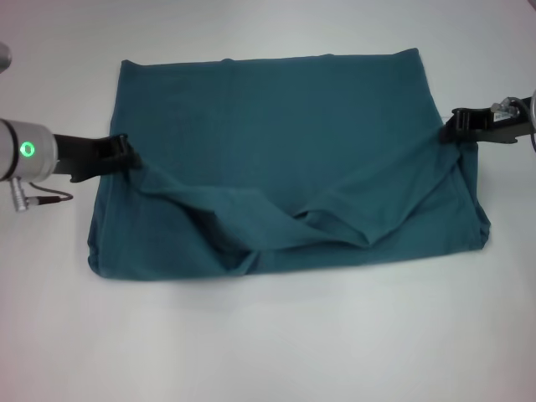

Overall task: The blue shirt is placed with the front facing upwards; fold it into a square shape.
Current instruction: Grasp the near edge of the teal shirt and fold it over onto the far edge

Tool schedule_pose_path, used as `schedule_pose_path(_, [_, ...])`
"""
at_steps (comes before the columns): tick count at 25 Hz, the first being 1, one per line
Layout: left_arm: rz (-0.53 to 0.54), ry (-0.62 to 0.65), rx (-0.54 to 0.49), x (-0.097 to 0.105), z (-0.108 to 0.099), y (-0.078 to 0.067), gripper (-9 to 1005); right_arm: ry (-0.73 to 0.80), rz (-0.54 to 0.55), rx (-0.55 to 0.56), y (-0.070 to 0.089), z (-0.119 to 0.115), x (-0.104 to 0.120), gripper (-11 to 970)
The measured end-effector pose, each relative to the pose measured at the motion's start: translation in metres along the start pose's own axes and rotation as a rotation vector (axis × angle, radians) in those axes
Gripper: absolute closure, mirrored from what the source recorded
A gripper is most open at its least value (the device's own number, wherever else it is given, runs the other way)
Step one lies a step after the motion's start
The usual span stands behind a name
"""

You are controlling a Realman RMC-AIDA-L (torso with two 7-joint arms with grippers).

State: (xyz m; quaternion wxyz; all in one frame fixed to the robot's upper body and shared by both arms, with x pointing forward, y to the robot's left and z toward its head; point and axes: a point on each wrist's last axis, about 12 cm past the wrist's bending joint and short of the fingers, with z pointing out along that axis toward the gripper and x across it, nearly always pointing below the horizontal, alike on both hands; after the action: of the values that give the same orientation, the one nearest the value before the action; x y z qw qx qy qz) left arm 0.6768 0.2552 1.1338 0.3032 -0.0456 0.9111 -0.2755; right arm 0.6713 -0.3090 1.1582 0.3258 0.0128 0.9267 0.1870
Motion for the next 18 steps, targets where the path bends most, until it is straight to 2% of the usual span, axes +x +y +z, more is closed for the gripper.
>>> schedule_pose_path(13, [0.080,-0.135,-0.046,-0.019,0.010,-0.017,930,-0.130,-0.082,0.095,0.015,0.026,-0.010,921])
schedule_pose_path(18, [0.172,-0.169,-0.089,-0.018,0.019,-0.025,929,-0.147,-0.135,0.132,0.023,0.037,-0.011,922])
